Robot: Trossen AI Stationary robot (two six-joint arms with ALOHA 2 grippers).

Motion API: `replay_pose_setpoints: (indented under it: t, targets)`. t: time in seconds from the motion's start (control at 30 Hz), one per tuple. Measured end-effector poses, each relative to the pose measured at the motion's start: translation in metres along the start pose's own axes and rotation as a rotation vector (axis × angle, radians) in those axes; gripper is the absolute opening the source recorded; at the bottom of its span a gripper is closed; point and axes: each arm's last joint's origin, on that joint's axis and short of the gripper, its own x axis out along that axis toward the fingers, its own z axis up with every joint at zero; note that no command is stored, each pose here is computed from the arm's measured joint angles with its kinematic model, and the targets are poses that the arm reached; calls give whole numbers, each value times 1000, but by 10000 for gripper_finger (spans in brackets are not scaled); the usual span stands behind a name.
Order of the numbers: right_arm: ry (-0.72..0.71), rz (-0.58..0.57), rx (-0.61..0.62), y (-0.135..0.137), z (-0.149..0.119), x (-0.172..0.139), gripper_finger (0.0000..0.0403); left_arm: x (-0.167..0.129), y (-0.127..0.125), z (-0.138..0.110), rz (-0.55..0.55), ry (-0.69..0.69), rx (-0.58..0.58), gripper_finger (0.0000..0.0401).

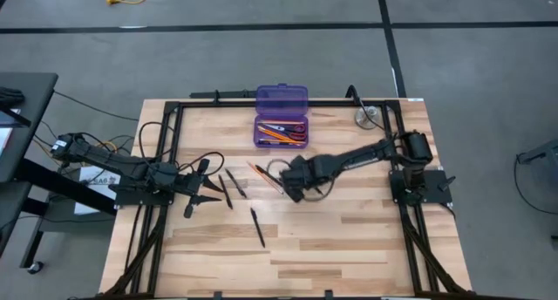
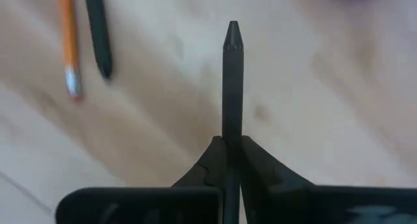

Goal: Pick & place school supplies into a supply box
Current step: Put the black pen into the violet supply box

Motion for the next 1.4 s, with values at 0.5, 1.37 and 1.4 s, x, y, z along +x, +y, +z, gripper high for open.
replay_pose_setpoints:
  t: [0.5,1.37,1.4]
  targets:
    - [-307,110,-287,-85,131,-24,1,0,0,0,0,-5,-2,112]
    - [-251,160,-513,-89,150,51,76,0,0,2,0,-16,-11,112]
    - [-251,162,-512,-88,150,51,86,0,0,2,0,-16,-11,112]
